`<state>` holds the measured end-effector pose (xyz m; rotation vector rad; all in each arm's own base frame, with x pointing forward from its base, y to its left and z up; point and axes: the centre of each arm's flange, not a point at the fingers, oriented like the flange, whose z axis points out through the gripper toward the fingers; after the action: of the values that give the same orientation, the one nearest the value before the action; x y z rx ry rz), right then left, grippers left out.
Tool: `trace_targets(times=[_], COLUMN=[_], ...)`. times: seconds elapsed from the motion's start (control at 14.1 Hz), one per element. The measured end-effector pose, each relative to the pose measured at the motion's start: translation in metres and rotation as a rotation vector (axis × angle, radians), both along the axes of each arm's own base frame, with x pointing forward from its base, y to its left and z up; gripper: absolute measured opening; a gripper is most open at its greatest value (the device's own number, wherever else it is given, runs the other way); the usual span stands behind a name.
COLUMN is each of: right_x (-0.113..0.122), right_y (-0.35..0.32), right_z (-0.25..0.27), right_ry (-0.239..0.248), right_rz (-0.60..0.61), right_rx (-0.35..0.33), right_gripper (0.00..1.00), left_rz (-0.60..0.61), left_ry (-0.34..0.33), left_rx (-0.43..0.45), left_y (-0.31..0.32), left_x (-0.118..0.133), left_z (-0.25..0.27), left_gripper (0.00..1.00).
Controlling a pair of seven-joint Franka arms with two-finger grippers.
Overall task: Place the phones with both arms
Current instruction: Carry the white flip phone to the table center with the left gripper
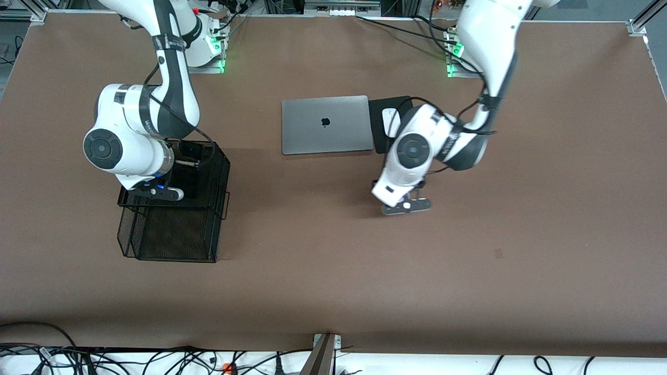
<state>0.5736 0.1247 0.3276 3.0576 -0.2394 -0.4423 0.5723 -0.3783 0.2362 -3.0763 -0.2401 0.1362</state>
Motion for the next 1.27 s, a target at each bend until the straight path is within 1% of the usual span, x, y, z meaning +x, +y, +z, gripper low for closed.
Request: trace_targets(times=[0.14, 0.35, 0.64, 0.78, 0.85, 0.92, 0.99, 1.06, 1.13, 1.27], right_x=[0.0, 0.001, 0.002, 0.002, 0.002, 0.002, 0.003, 0.005, 0.008, 0.016], right_y=[0.001, 0.001, 0.001, 0.002, 0.002, 0.002, 0.003, 0.005, 0.007, 0.013], right_z=[-0.004, -0.009, -0.018, -0.019, -0.02, -0.021, -0.02, -0.017, -0.012, 0.002], right_ry=[0.001, 0.003, 0.007, 0.008, 0.009, 0.008, 0.005, -0.002, -0.013, -0.044], right_rz=[-0.001, -0.002, -0.001, -0.001, 0.0, 0.0, 0.002, 0.005, 0.009, 0.019], right_rx=[-0.005, -0.014, -0.031, -0.034, -0.035, -0.037, -0.037, -0.036, -0.034, -0.028], right_gripper=[0.8, 0.8, 0.8, 0.8, 0.84, 0.84, 0.89, 0.96, 1.0, 1.0], left_rz=[0.015, 0.0, -0.014, -0.034, -0.045, -0.055, -0.067, -0.077, -0.084, -0.086], left_ry=[-0.007, -0.029, -0.092, -0.126, -0.139, -0.151, -0.156, -0.157, -0.155, -0.159], left_rx=[0.004, -0.009, -0.057, -0.084, -0.096, -0.106, -0.111, -0.112, -0.111, -0.109], left_y=[-0.033, -0.064, -0.091, -0.107, -0.114, -0.121, -0.128, -0.133, -0.136, -0.137], left_x=[-0.003, 0.001, 0.015, 0.01, 0.006, 0.002, -0.004, -0.009, -0.013, -0.013], left_z=[-0.019, -0.035, -0.037, -0.042, -0.047, -0.052, -0.059, -0.065, -0.069, -0.069], left_gripper=[0.85, 0.85, 0.85, 0.85, 0.85, 0.85, 0.85, 0.85, 0.85, 0.85])
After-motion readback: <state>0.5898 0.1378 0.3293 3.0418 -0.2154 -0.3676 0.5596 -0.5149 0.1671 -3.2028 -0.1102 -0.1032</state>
